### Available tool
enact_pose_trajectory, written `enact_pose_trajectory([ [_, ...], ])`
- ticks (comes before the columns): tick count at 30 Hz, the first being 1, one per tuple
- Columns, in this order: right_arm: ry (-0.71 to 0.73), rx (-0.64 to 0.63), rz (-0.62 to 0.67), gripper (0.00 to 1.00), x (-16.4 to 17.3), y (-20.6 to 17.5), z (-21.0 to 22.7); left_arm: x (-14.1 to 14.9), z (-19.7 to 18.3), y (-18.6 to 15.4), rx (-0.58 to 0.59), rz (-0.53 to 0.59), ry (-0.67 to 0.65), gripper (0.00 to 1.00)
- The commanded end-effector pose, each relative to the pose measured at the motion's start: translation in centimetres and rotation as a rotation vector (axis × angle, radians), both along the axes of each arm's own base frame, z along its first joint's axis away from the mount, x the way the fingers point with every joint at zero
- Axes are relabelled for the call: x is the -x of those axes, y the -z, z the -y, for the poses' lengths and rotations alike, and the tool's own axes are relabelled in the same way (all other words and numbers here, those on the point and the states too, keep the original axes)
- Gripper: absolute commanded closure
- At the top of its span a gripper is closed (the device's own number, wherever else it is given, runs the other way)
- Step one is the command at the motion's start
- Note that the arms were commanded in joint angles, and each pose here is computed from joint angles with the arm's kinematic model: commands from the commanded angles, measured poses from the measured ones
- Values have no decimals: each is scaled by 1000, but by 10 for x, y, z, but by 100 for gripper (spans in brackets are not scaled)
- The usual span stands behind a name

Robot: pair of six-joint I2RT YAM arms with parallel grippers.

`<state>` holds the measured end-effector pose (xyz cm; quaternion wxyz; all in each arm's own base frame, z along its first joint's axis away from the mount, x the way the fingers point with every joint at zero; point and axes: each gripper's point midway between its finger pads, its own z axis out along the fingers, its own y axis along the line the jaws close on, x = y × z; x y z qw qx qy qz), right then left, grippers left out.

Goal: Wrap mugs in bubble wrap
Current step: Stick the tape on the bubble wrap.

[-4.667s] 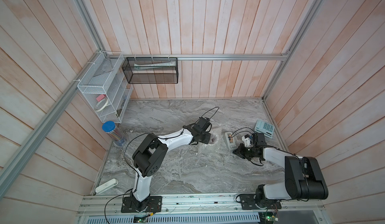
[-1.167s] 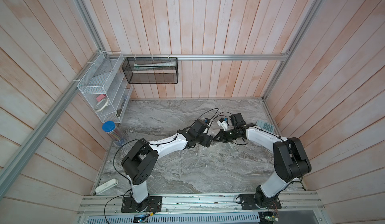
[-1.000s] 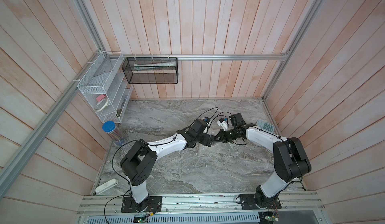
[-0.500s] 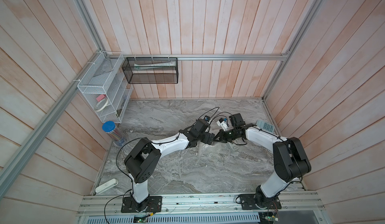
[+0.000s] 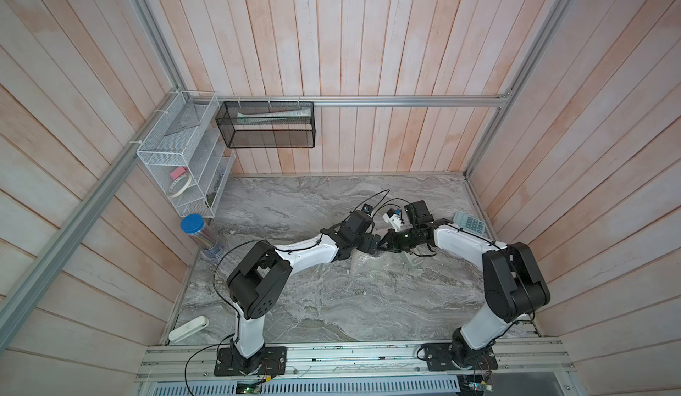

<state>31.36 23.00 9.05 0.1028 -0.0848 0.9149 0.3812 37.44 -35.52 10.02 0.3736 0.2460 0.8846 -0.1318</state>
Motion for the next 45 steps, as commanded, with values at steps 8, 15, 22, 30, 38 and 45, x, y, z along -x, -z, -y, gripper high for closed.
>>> enact_pose_trajectory([
  [8, 18, 46, -59, 100, 20, 4, 7, -4, -10, 15, -37, 4, -36, 0],
  [15, 42, 52, -68, 82, 36, -6, 15, -1, -11, 18, -38, 1, -31, 0],
  [22, 62, 70, -53, 70, 41, -16, 22, 1, -10, 16, -33, 7, -23, 0],
  [30, 89, 55, 12, 70, 23, -44, 18, 2, -9, 14, -26, 12, -17, 0],
  [38, 93, 14, 17, 79, 11, -43, 6, 2, -5, 9, -16, 19, -7, 0],
  [45, 106, 18, -15, 87, 2, -14, 2, 2, -5, 7, -10, 22, -6, 0],
])
